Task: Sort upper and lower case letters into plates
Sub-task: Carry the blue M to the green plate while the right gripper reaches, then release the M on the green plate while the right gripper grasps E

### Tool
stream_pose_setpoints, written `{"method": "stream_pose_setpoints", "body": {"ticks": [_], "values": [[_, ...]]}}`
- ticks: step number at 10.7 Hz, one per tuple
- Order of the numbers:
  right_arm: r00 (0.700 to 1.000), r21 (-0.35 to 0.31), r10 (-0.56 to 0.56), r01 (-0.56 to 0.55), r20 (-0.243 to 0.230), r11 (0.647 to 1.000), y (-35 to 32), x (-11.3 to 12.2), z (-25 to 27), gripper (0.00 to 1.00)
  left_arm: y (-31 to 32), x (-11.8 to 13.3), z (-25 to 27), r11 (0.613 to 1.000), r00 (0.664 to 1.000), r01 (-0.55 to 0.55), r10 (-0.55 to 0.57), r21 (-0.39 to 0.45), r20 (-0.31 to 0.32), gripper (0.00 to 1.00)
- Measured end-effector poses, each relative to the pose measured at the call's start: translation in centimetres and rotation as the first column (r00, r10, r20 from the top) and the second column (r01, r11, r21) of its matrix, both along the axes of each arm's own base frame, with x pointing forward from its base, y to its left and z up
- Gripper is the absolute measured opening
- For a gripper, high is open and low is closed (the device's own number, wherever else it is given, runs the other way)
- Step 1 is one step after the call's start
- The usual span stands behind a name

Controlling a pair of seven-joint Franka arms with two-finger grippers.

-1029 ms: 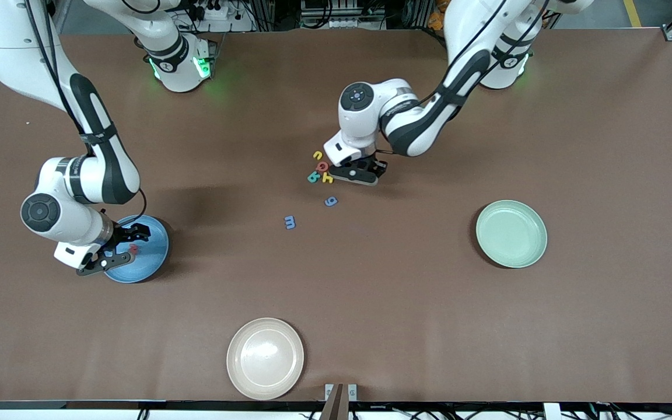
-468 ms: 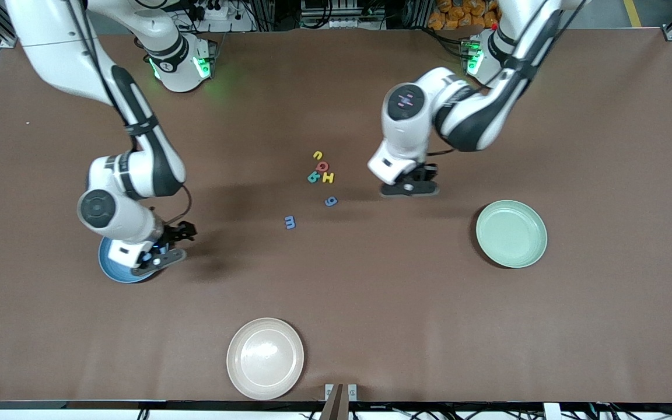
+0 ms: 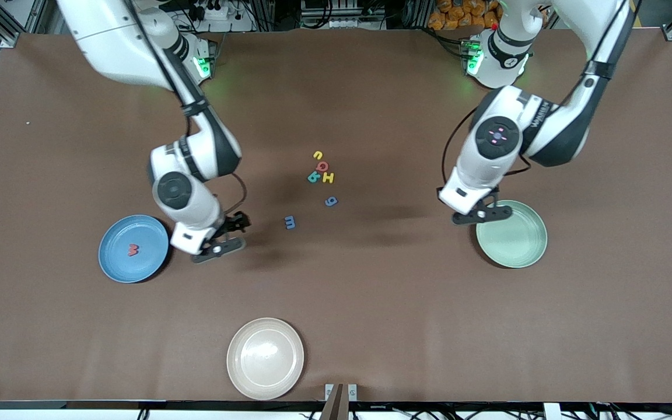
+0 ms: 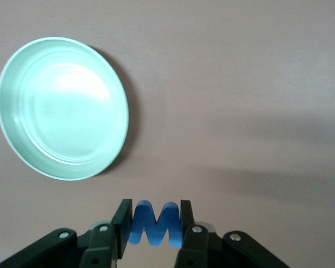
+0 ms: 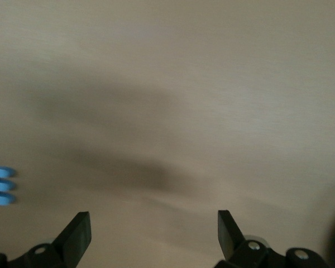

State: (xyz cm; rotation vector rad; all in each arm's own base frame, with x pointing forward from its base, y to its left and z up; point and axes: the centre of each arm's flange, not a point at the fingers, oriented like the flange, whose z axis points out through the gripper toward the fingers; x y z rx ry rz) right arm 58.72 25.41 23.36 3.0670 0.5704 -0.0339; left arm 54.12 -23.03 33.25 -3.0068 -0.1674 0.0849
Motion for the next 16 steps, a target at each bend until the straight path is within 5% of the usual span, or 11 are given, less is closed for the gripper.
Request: {"method": "stream_pose_setpoints", "body": {"ticks": [9, 16], "values": [[0.993, 0.072, -0.113, 0.116, -0.037, 0.991, 10.2, -2.4, -3.6, 1.00, 14.5, 3.0, -6.3, 0.999, 0.989, -0.026, 0.020, -0.036, -0.147, 0.39], [0.988, 0.067, -0.149, 0.151, -0.038, 0.986, 11.6, -4.9, -6.7, 1.00, 15.2, 3.9, -11.0, 0.996, 0.984, -0.030, 0.016, -0.081, -0.175, 0.39]]}}
